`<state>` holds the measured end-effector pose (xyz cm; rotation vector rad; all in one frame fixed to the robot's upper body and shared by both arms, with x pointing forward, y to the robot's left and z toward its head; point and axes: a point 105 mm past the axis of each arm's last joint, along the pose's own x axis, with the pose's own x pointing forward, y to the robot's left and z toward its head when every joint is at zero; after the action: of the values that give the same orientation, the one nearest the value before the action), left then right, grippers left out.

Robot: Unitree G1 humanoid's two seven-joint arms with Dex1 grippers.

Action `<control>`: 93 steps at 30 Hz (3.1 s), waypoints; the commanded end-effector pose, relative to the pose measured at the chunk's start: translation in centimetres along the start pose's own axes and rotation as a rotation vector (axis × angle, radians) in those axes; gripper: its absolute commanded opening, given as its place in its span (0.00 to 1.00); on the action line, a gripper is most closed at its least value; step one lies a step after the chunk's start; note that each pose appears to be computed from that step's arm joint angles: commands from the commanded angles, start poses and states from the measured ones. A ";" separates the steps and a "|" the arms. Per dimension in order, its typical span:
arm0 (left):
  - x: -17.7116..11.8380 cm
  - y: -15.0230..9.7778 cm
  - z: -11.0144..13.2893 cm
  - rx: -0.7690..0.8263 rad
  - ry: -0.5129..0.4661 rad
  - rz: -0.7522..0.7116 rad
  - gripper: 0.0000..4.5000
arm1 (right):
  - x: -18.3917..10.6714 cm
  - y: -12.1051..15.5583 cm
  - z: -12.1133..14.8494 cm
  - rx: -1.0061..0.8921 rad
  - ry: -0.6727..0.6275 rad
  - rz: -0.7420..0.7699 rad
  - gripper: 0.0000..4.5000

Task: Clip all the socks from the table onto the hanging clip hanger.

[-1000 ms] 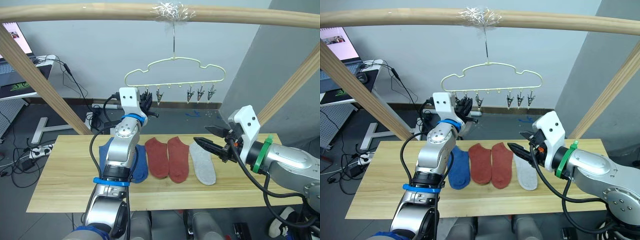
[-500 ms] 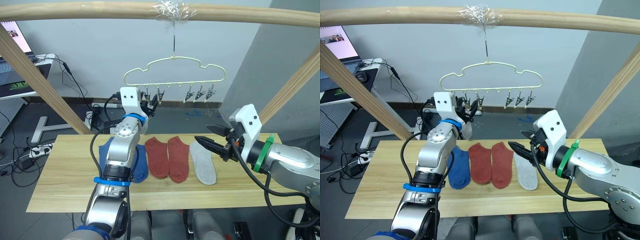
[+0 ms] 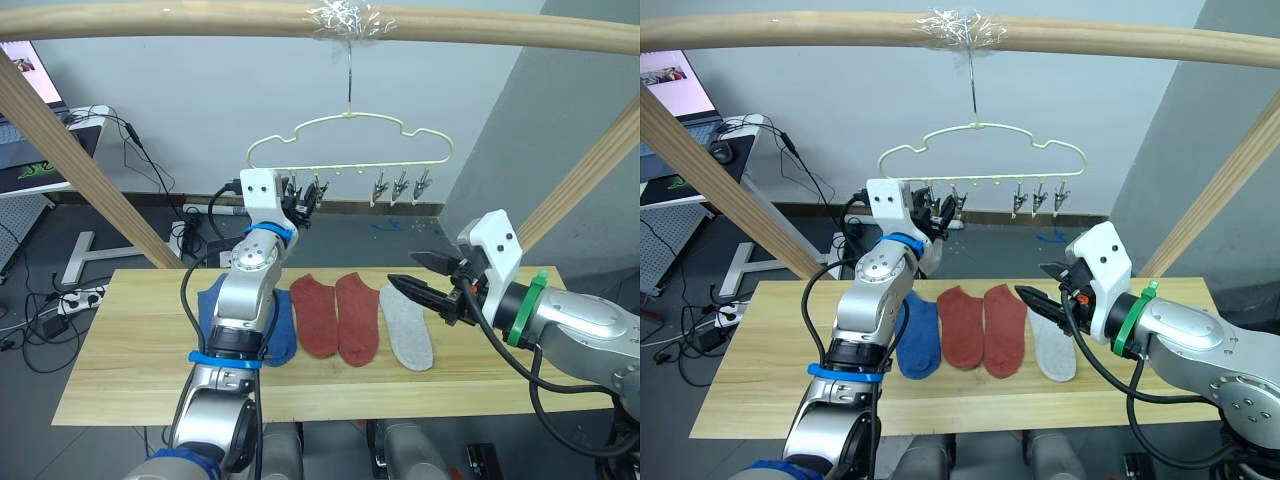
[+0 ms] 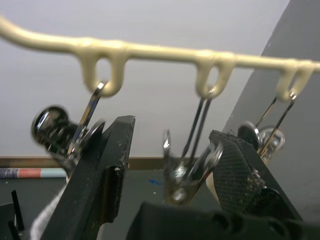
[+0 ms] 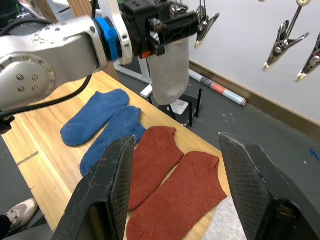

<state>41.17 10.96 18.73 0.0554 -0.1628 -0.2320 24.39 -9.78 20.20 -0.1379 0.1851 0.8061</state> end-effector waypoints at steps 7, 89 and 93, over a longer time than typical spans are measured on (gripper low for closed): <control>0.2 -0.2 2.0 -0.006 -0.070 -0.003 0.60 | -0.2 0.3 0.5 -0.010 -0.030 0.006 0.61; -0.9 1.1 3.0 -0.642 0.383 -0.270 0.07 | 8.5 -10.4 -19.8 -0.018 0.587 -0.192 0.79; -1.0 1.3 2.7 -0.658 0.398 -0.265 0.07 | 8.4 -9.9 -20.1 -0.009 0.587 -0.176 0.49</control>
<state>40.07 12.16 20.23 -0.5326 0.3566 -0.5114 35.81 -13.42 0.62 -0.3857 0.6595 0.6036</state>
